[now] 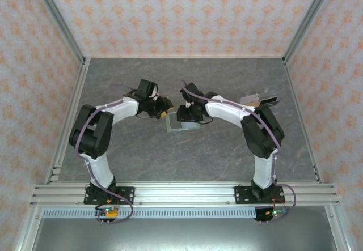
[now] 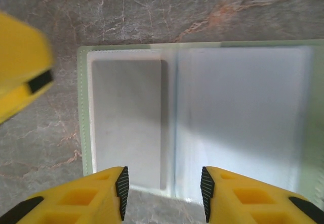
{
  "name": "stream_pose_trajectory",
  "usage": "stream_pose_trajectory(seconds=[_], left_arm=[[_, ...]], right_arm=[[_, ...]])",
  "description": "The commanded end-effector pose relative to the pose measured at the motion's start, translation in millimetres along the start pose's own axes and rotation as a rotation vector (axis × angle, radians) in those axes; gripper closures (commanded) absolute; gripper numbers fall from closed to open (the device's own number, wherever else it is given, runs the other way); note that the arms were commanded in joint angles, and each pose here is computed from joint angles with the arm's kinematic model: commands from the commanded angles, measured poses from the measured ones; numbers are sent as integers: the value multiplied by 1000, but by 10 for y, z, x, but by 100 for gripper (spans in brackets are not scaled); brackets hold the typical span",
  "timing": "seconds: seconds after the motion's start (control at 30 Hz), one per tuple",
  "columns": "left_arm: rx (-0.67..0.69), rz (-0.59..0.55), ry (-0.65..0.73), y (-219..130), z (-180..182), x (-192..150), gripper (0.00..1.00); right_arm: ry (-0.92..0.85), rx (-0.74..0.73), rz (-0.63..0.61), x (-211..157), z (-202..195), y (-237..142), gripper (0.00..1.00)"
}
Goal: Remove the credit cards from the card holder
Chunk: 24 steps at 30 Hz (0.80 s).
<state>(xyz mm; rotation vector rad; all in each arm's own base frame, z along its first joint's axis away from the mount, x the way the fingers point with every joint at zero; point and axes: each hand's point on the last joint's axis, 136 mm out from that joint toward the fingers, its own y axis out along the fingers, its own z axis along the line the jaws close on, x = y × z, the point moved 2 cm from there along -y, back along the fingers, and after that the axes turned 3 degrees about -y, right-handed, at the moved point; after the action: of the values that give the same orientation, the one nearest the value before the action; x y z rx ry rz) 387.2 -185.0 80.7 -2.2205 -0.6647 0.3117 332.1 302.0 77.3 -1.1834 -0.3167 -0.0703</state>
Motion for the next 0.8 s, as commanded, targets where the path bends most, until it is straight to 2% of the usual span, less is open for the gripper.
stream_pose_trajectory(seconds=[0.0,0.27,0.4,0.6,0.77], left_arm=[[55,-10,20,-76,123,-88,57],[62,23,9,-32,231,-186,56],[58,46,25,20,209,-241,60],[47,72,44,86,173,-282,68],[65,90,56,147,180,-315,69]], right_arm=[[-28,-31,75,-71,23,95,56],[-6,-175,142,-165,-224,325,62],[23,-227,158,-207,-364,394,73],[42,-239,155,-227,-444,411,80],[58,-241,152,-211,-480,410,81]])
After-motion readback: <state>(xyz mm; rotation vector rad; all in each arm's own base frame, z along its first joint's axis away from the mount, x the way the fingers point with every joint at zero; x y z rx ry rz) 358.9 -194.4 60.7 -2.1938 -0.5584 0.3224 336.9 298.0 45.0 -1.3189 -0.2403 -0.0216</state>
